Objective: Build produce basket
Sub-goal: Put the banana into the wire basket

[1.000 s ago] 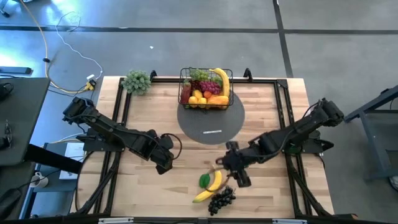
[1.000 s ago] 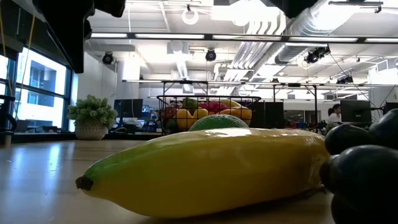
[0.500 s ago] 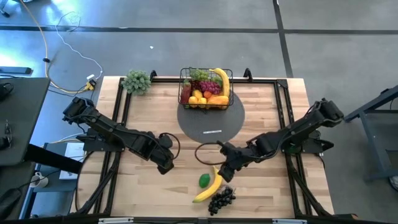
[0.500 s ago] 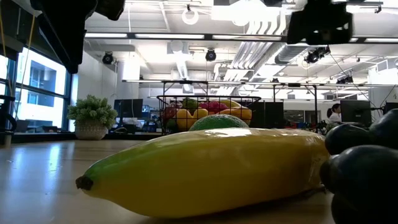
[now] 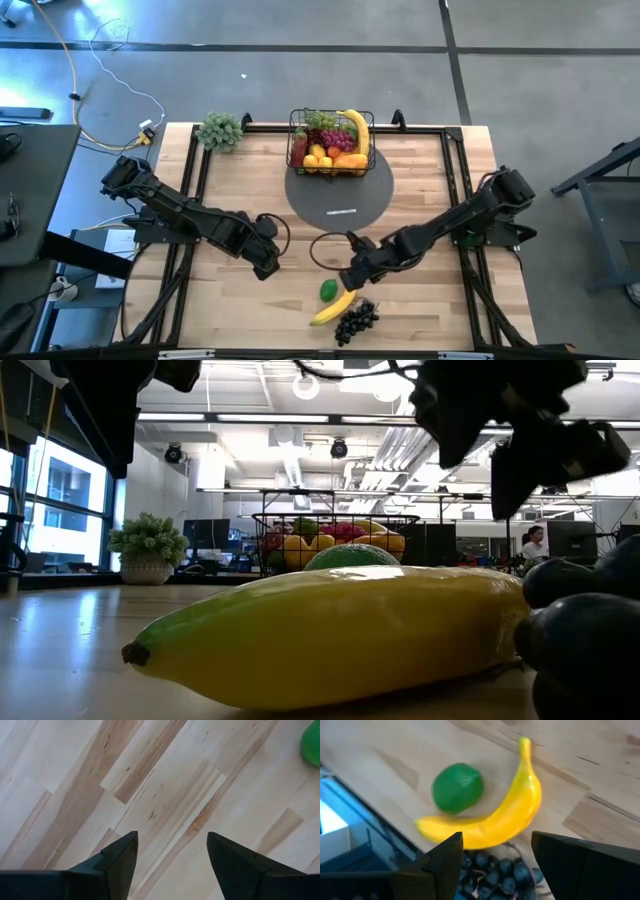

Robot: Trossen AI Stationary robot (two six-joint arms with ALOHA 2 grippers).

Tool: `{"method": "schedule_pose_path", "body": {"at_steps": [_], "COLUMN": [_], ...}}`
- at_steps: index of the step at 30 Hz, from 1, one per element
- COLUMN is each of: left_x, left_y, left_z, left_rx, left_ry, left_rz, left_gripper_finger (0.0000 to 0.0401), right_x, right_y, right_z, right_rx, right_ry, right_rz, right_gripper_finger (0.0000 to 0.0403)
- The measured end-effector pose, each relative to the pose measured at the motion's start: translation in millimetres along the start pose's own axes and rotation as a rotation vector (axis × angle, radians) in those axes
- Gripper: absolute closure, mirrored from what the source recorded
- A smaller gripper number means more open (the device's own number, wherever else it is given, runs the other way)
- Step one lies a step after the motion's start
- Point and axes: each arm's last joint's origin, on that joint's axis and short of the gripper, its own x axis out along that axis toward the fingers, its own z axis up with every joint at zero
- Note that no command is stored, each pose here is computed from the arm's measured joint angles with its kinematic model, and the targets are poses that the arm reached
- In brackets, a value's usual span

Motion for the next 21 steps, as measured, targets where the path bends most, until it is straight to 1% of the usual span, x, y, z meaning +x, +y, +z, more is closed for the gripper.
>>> {"method": "schedule_pose_path", "body": {"at_steps": [9, 12, 17, 21], "left_x": [0, 0, 0, 0], "left_y": [0, 0, 0, 1], "left_z": [0, 0, 1, 1], "left_rx": [0.004, 0.028, 0.047, 0.047], "left_ry": [-0.011, -0.012, -0.027, -0.042], "left_rz": [0.007, 0.007, 0.015, 0.023], "left_gripper_finger": [0.0174, 0.0174, 0.0174, 0.0174], "right_x": [26, 32, 38, 46], "right_y": [-8, -10, -12, -13], "right_z": [1, 1, 2, 2], "right_rx": [0.138, 0.184, 0.236, 0.248], "right_ry": [-0.002, -0.005, -0.010, -0.010], "right_rz": [-0.082, -0.102, -0.119, -0.116], "right_gripper_finger": [0.0185, 0.0185, 0.0185, 0.0185]}}
